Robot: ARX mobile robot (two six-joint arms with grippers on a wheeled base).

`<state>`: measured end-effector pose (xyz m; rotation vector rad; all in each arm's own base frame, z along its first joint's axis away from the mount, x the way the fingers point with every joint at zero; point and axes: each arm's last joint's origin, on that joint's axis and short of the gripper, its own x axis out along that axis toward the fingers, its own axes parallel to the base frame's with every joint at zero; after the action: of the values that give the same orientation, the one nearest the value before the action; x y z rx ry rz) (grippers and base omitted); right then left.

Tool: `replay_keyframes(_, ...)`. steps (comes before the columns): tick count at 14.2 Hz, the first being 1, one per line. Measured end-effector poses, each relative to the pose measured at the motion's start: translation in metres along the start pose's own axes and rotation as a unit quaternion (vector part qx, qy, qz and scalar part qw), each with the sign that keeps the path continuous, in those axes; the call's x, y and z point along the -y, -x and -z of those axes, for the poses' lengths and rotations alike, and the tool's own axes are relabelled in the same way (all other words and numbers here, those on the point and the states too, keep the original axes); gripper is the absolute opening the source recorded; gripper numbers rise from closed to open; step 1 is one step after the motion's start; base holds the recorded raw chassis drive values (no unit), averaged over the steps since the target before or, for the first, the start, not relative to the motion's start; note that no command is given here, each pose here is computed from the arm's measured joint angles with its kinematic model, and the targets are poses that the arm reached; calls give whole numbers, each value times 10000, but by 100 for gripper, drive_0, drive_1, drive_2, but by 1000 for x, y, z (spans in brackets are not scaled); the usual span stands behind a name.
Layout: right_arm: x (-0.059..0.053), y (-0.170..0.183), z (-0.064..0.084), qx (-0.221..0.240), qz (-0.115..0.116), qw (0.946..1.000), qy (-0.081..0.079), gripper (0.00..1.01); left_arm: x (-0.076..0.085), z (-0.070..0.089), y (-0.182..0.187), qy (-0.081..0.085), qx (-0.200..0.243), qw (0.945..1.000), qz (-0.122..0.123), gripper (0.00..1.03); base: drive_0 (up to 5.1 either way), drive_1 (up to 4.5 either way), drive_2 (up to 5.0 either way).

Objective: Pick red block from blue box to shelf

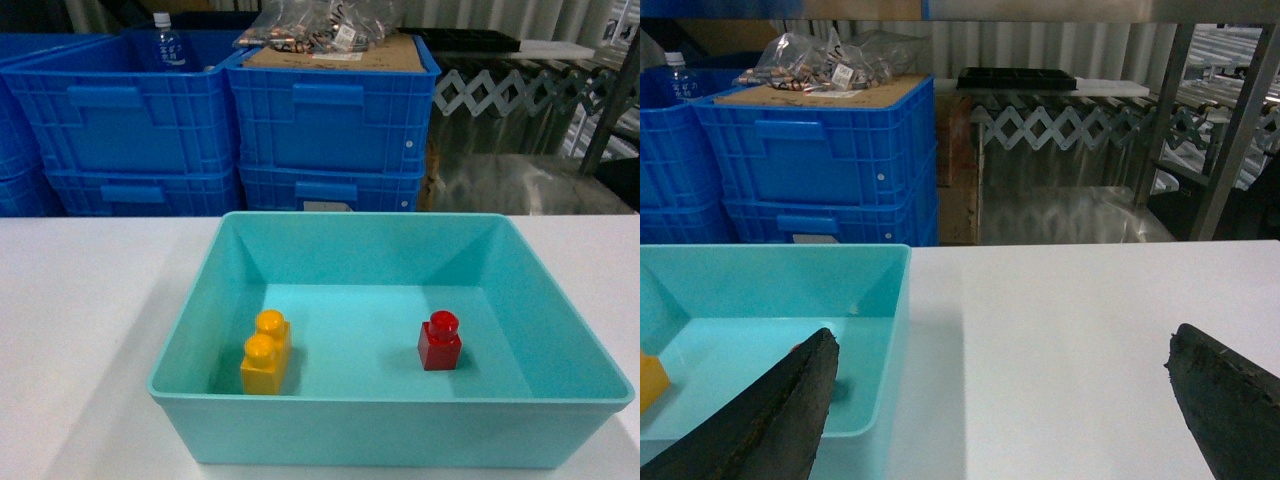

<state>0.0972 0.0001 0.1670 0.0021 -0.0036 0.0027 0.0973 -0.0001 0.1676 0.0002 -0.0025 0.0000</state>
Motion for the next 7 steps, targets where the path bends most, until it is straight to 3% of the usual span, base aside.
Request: replay_keyframes(7,0,0,0,0,2,10000,0,98,0,0,0,0,0,10000,0,98,0,0,0)
